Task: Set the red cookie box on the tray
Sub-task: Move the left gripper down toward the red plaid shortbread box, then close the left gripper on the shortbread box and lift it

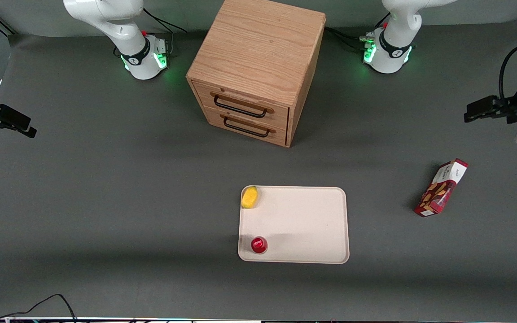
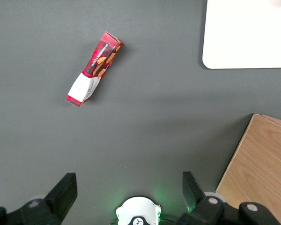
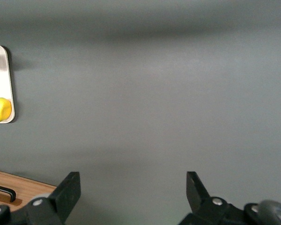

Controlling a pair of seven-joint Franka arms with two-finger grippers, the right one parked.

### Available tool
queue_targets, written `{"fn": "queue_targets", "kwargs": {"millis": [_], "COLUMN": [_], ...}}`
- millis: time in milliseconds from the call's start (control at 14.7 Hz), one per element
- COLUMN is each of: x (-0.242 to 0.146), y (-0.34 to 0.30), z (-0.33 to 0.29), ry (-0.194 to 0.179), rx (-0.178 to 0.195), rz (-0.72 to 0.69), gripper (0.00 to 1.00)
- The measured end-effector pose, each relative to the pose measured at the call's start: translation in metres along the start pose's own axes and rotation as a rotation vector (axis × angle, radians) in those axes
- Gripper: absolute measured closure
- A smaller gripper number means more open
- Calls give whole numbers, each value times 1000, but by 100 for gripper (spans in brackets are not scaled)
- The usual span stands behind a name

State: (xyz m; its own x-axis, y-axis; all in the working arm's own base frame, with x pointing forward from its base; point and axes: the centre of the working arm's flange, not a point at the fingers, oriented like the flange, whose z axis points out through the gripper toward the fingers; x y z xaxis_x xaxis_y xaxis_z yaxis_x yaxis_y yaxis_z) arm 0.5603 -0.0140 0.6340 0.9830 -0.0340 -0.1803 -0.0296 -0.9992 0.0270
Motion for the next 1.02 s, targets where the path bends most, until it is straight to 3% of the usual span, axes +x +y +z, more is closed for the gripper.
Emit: {"fn": "queue_targets", "kwargs": {"millis": [341, 545, 818, 1023], "x": [3, 17, 75, 104], "y": [-4, -25, -85, -117], "z": [4, 23, 124, 235], "ry": [-10, -42, -58, -17], "rx": [20, 63, 59, 35], "rz": [-11, 146, 397, 500], "gripper": [0, 0, 0, 0]}}
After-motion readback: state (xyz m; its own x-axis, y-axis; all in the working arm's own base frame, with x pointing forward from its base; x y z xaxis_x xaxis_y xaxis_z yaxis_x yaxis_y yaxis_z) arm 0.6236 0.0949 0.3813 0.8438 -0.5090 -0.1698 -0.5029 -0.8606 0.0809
